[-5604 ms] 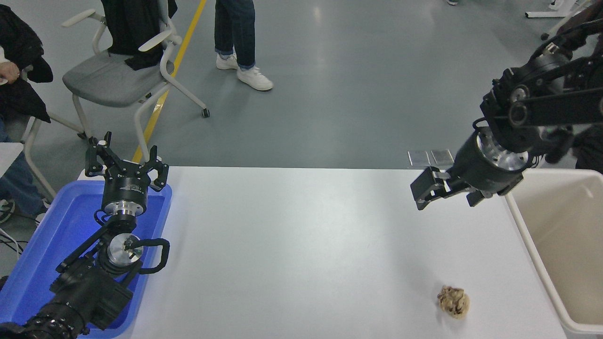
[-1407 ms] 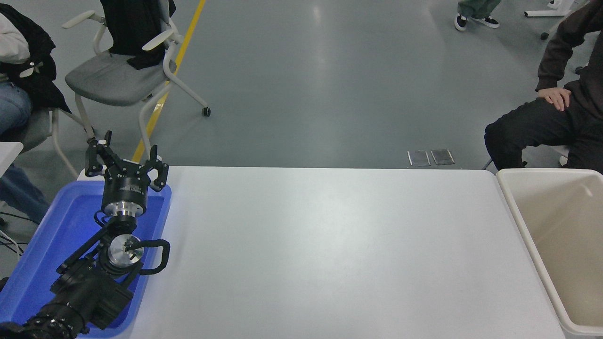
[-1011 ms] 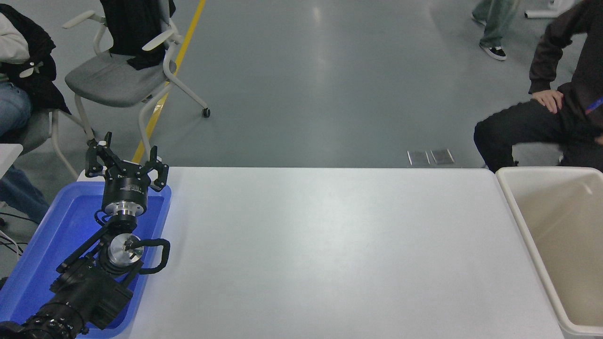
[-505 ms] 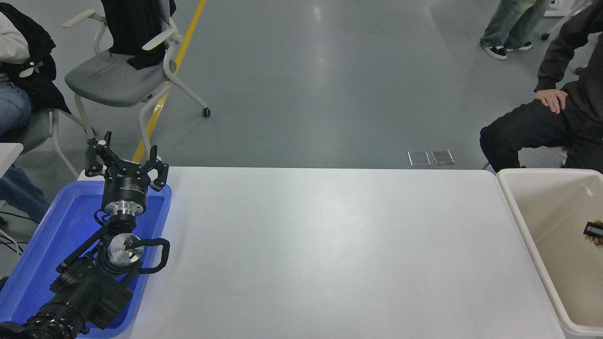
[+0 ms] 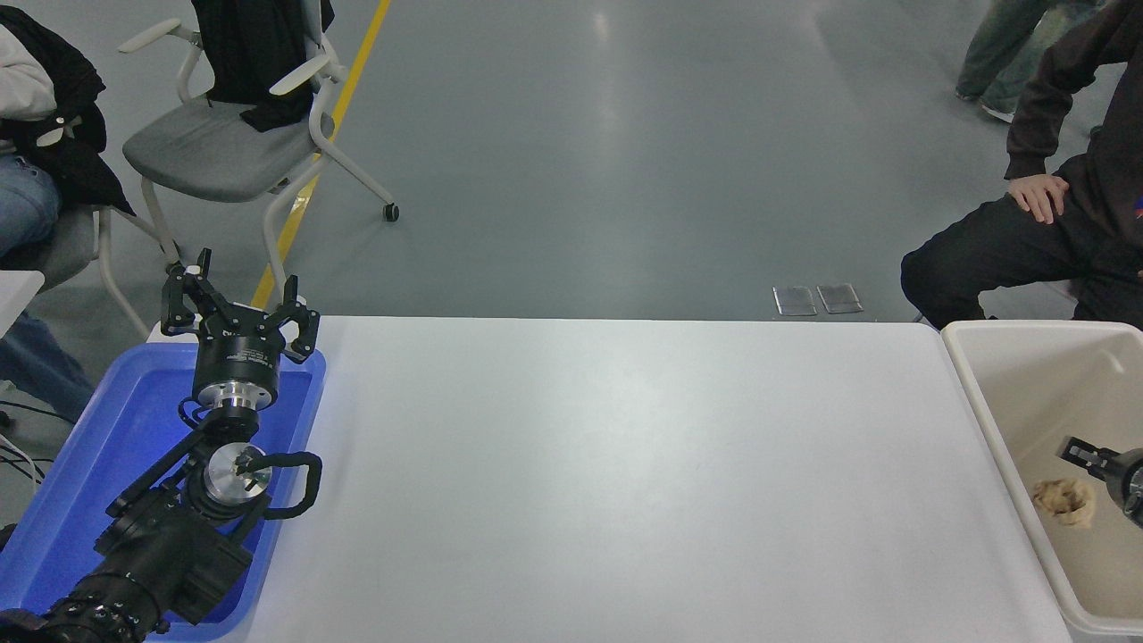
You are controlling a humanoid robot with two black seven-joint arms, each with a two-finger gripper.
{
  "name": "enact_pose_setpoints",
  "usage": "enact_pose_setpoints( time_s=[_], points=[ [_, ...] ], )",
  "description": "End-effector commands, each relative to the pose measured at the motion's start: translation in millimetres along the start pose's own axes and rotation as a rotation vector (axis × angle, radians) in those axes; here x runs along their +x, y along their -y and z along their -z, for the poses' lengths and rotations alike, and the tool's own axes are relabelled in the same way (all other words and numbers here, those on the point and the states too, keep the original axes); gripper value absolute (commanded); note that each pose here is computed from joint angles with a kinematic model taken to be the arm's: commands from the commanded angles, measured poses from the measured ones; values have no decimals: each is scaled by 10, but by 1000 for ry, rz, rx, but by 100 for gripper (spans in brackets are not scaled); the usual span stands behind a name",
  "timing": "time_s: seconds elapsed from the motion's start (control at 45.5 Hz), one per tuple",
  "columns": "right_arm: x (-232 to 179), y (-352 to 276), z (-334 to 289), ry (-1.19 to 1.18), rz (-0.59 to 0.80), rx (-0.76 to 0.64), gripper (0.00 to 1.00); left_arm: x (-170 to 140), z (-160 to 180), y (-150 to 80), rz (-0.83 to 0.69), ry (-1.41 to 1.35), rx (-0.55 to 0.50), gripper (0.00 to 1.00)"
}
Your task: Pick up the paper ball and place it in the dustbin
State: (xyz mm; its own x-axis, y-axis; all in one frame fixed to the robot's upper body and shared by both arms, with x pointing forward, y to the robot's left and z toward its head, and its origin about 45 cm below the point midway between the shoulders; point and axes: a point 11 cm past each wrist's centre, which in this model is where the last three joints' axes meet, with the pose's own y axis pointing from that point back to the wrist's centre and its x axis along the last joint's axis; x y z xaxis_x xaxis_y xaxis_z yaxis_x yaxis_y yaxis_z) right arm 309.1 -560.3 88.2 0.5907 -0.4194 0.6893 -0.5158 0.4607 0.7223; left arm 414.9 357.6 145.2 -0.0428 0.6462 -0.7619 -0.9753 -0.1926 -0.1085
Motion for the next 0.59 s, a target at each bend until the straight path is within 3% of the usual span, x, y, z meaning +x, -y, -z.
enact_pose_setpoints(
  time_s=[0.0,0.198,0.33,0.571],
  points=[
    [208,-68,446,213,-20,130,100,1,0,0,0,0,0,99],
    [841,-329,1039,696,-79,387,100,1,0,0,0,0,0,99],
    [1073,-535,1355,899,-65,545,100,2,-3,0,-1,-1,-2,99],
    [875,-877,2156,1336,211,799,100,3,-3,0,-2,0,-2,99]
  ],
)
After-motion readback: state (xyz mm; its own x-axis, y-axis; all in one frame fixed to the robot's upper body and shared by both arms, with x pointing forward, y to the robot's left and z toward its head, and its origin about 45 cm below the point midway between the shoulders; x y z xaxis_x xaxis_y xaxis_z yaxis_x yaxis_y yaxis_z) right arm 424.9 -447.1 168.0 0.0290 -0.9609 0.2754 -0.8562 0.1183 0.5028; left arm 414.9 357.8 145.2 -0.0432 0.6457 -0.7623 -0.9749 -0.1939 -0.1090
